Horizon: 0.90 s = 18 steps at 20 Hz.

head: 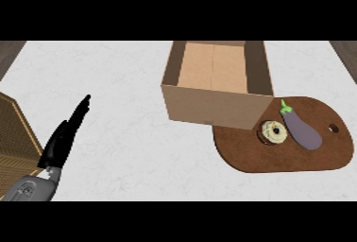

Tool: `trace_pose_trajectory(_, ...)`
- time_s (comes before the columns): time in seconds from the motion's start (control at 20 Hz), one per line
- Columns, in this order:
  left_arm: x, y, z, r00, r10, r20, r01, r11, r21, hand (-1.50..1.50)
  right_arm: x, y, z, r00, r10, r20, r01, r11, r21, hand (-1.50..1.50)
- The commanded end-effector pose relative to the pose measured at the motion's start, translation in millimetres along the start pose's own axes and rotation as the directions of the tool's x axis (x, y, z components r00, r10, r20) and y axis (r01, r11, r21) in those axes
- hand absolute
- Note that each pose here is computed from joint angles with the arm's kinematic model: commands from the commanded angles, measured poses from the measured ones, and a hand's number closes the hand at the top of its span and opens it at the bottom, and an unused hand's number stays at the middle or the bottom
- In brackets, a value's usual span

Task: Pick the eggplant from the cutting board and place it in the cardboard box

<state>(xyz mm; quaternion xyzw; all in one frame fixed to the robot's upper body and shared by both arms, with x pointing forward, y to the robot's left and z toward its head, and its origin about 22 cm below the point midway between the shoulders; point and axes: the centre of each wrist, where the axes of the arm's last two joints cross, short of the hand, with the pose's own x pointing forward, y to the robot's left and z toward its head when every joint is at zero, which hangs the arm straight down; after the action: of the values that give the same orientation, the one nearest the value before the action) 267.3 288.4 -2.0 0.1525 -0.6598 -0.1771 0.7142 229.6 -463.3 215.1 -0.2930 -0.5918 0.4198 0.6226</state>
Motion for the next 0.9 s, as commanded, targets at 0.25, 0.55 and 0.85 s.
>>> trace_pose_trajectory(0.25, 1, -8, -4, 1.0, 0.002, 0.026, -0.001, 0.999, -0.033, 0.0, 79, 8, -14, 0.976, 0.173, -0.134, -0.139, 0.963, 0.232, -1.5)
trace_pose_trajectory(0.55, 6, 3, -5, 1.0, -0.004, 0.028, 0.005, 0.999, -0.038, 0.0, 99, 28, -36, 0.942, 0.244, -0.229, -0.18, 0.946, 0.27, -1.5)
trace_pose_trajectory(0.85, 8, -27, -14, 0.999, -0.009, 0.038, 0.011, 0.999, -0.044, 0.0, 127, 36, -71, 0.906, 0.327, -0.27, -0.229, 0.913, 0.338, -1.5)
